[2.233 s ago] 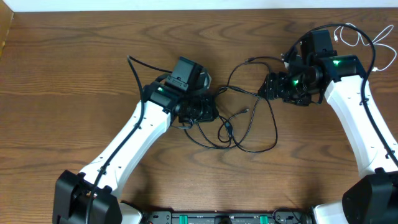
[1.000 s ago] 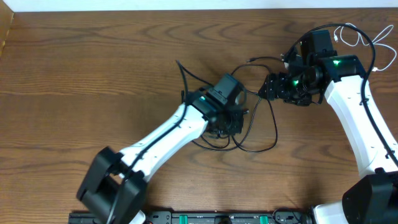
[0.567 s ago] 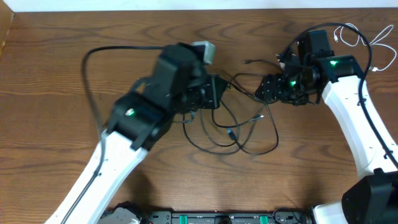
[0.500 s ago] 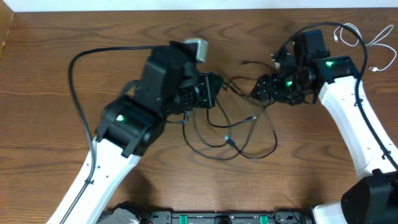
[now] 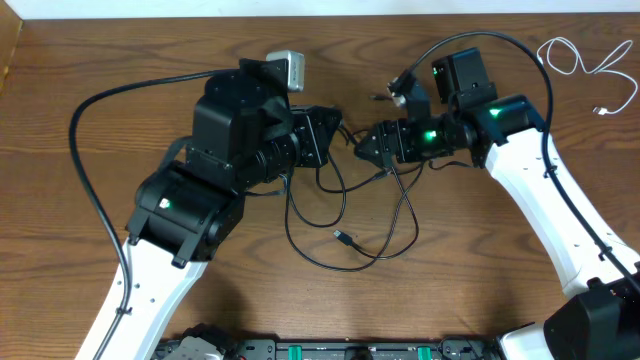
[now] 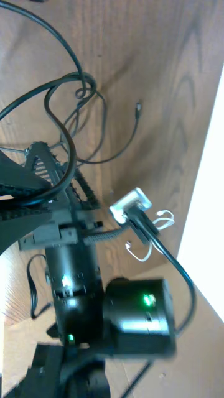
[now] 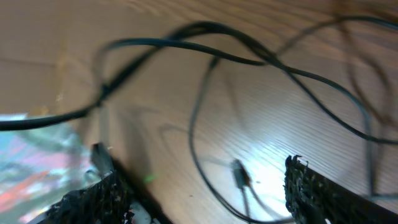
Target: Untangle cables
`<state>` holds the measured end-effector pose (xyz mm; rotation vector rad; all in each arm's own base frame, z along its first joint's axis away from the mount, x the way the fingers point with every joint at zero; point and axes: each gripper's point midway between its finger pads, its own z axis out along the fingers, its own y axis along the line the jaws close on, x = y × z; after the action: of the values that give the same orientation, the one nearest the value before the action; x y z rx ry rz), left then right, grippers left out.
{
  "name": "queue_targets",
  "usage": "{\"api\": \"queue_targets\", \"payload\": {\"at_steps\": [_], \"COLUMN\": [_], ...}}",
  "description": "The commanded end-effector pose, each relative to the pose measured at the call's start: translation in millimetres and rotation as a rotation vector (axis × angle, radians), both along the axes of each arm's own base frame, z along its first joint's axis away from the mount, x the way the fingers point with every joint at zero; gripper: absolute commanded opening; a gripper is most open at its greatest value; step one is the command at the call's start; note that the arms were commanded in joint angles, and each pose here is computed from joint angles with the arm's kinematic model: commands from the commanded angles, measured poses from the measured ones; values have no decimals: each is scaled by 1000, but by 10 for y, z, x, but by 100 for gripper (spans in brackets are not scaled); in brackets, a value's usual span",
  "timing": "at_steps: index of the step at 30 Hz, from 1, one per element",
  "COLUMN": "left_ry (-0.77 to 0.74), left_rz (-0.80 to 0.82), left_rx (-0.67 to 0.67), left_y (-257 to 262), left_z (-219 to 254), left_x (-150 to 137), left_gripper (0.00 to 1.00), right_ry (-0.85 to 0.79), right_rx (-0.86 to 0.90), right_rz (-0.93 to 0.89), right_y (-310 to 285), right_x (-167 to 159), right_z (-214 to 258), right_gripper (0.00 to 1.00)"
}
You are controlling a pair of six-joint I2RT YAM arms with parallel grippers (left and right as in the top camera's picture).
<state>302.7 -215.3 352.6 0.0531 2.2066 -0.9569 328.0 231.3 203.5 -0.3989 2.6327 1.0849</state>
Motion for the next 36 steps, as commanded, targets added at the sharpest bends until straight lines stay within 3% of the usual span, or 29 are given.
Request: {"api": "queue_targets", "payload": {"at_steps": [1,7,15,19,21,23,24,30,36], "left_ry": [25,31,-7,-16,-35,-31,-21,14,83], "left_rz": [9,13,17,22,41,86,124,349,539], "left_rx": [16,11,-16,-8,13,25,30,81,89], "left_y": [-9,-58,-85,-56,44,221,359,1273,1998], "left_z": [-84,-130,-31,-30,-30,-50,-71,-186,-305], "left_x": [69,162,217,237,297,379,437,699,717], "left_gripper": [8,8,8,8,8,8,8,8,8], "right_ry": [25,56,169,187,170,166,173,217,260], "right_rx": [133,143,83,31,-42,-123,-159,-231,-254], "right_rz": [72,86,99,38,-24,-98,-134,-189,-231], "right_y": [188,308,630,593,432,188,41,-650,-1110], "right_x": [-95,-155,-227,-117,-11,88,131,205,191], "right_z": [155,135,-278,-453,-554,-641,-689,-795,-833], "right_gripper": [80,80,75,56,38,8,1,1,1]}}
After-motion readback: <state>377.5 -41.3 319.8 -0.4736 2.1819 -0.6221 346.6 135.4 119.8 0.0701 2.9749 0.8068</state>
